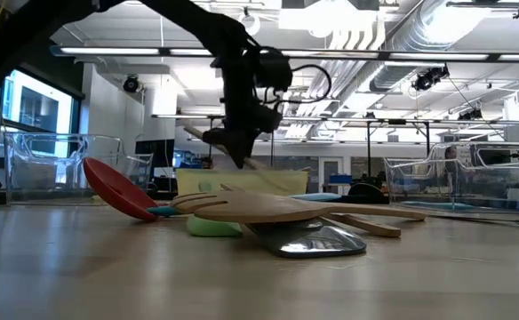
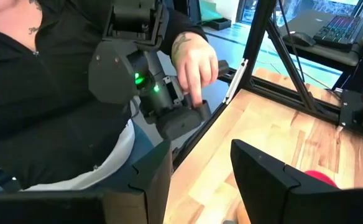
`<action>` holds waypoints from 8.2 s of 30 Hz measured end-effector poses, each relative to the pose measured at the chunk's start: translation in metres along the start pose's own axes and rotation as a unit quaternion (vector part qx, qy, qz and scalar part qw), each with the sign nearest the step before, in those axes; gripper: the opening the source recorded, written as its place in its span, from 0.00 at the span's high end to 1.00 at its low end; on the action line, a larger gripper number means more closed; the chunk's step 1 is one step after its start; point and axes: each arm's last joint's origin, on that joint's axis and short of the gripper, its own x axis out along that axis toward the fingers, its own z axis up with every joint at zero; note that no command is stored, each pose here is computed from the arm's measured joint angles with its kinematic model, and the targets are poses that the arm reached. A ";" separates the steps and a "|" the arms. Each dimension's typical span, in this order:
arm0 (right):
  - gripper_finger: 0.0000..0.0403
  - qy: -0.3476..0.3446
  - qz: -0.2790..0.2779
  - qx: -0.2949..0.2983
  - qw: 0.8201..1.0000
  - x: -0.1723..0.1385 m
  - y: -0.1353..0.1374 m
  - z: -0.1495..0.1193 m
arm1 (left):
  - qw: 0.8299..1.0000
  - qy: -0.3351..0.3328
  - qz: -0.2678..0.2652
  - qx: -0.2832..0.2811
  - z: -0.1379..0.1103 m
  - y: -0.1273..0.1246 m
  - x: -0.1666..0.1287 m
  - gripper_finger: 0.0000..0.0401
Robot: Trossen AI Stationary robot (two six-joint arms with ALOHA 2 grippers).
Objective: Pick & Place Kitchen Items
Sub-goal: Put the wooden serving spoon into the yellow bin
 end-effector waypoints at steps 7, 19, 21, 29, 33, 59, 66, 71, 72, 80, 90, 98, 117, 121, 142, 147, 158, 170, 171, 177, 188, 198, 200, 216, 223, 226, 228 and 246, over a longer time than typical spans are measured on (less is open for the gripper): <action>0.61 0.008 0.000 0.004 1.000 0.000 0.000 -0.002 | 1.000 0.004 -0.014 0.003 0.006 -0.005 0.016 0.79; 0.61 0.017 0.000 0.003 1.000 0.000 0.000 -0.003 | 0.999 -0.027 -0.037 -0.004 0.008 -0.006 0.017 0.78; 0.61 0.018 0.000 0.003 1.000 0.000 0.000 -0.004 | 0.999 -0.028 -0.037 -0.007 0.008 -0.006 0.017 0.74; 0.61 0.020 0.000 0.003 1.000 0.000 0.000 -0.004 | 0.998 -0.038 -0.042 -0.021 0.009 -0.006 0.017 0.54; 0.61 0.022 0.000 0.003 1.000 0.000 0.000 -0.004 | 0.998 -0.035 -0.040 -0.027 0.010 -0.007 0.017 0.51; 0.61 0.045 -0.006 0.035 0.998 0.000 0.001 -0.009 | 0.984 -0.089 -0.128 -0.082 0.040 -0.017 -0.133 0.50; 0.61 0.091 0.008 0.110 0.990 -0.001 0.002 -0.017 | 0.954 -0.140 -0.227 -0.136 0.023 -0.029 -0.179 0.50; 0.61 0.116 0.001 0.114 0.987 -0.002 0.001 -0.022 | 0.945 -0.162 -0.230 -0.165 0.019 -0.038 -0.205 0.50; 0.61 0.118 0.000 0.112 0.987 -0.002 0.001 -0.023 | 0.943 -0.166 -0.231 -0.170 0.019 -0.041 -0.210 0.50; 0.61 0.170 -0.040 0.072 0.982 0.007 -0.007 -0.036 | 0.932 -0.184 -0.267 -0.163 0.037 -0.077 -0.241 0.50; 0.61 0.230 -0.015 0.097 0.968 0.038 -0.006 -0.057 | 0.929 -0.167 -0.268 -0.195 0.063 -0.149 -0.287 0.50; 0.61 0.258 -0.013 0.106 0.960 0.054 -0.005 -0.069 | 0.924 -0.187 -0.192 -0.271 0.070 -0.222 -0.334 0.50; 0.61 0.291 -0.010 0.076 0.954 0.053 -0.005 -0.076 | 0.807 -0.385 -0.079 -0.442 0.092 -0.340 -0.369 0.50; 0.61 0.302 -0.012 0.058 0.951 0.060 -0.013 -0.081 | 0.795 -0.396 -0.083 -0.451 0.103 -0.353 -0.355 0.50; 0.61 0.402 -0.066 -0.066 0.911 0.128 -0.063 -0.153 | 0.772 -0.419 -0.013 -0.478 0.112 -0.364 -0.327 0.50; 0.61 0.410 -0.093 -0.070 0.905 0.131 -0.080 -0.161 | 0.782 -0.407 0.015 -0.472 0.114 -0.355 -0.318 0.50; 0.61 0.403 -0.105 -0.057 0.907 0.128 -0.103 -0.162 | 0.799 -0.376 0.043 -0.468 0.115 -0.338 -0.304 0.50; 0.61 0.379 -0.072 -0.078 0.919 0.132 -0.101 -0.159 | 0.800 -0.375 0.039 -0.467 0.115 -0.339 -0.304 0.50; 0.61 0.379 -0.073 -0.079 0.919 0.132 -0.101 -0.159 | 0.800 -0.375 0.039 -0.467 0.115 -0.339 -0.304 0.50; 0.61 0.381 -0.067 -0.089 0.918 0.134 -0.101 -0.161 | 0.800 -0.375 0.038 -0.466 0.115 -0.339 -0.304 0.50; 0.61 0.402 -0.061 -0.097 0.908 0.144 -0.102 -0.178 | 0.801 -0.375 0.039 -0.466 0.115 -0.339 -0.304 0.50; 0.61 0.401 -0.075 -0.100 0.908 0.144 -0.105 -0.178 | 0.802 -0.374 0.038 -0.465 0.115 -0.339 -0.304 0.50; 0.61 0.401 -0.076 -0.099 0.908 0.144 -0.106 -0.178 | 0.802 -0.374 0.038 -0.465 0.115 -0.339 -0.304 0.50; 0.61 0.400 -0.077 -0.094 0.909 0.143 -0.110 -0.178 | 0.801 -0.374 0.038 -0.465 0.115 -0.339 -0.304 0.50; 0.61 0.396 -0.069 -0.077 0.912 0.141 -0.118 -0.179 | 0.800 -0.375 0.036 -0.467 0.115 -0.339 -0.304 0.50; 0.61 0.396 -0.068 -0.077 0.913 0.141 -0.117 -0.179 | 0.800 -0.375 0.036 -0.467 0.115 -0.339 -0.304 0.50; 0.61 0.395 -0.066 -0.077 0.913 0.141 -0.117 -0.179 | 0.800 -0.376 0.036 -0.467 0.115 -0.339 -0.305 0.50; 0.61 0.430 -0.055 -0.071 0.898 0.153 -0.120 -0.205 | 0.800 -0.374 0.030 -0.467 0.116 -0.339 -0.305 0.50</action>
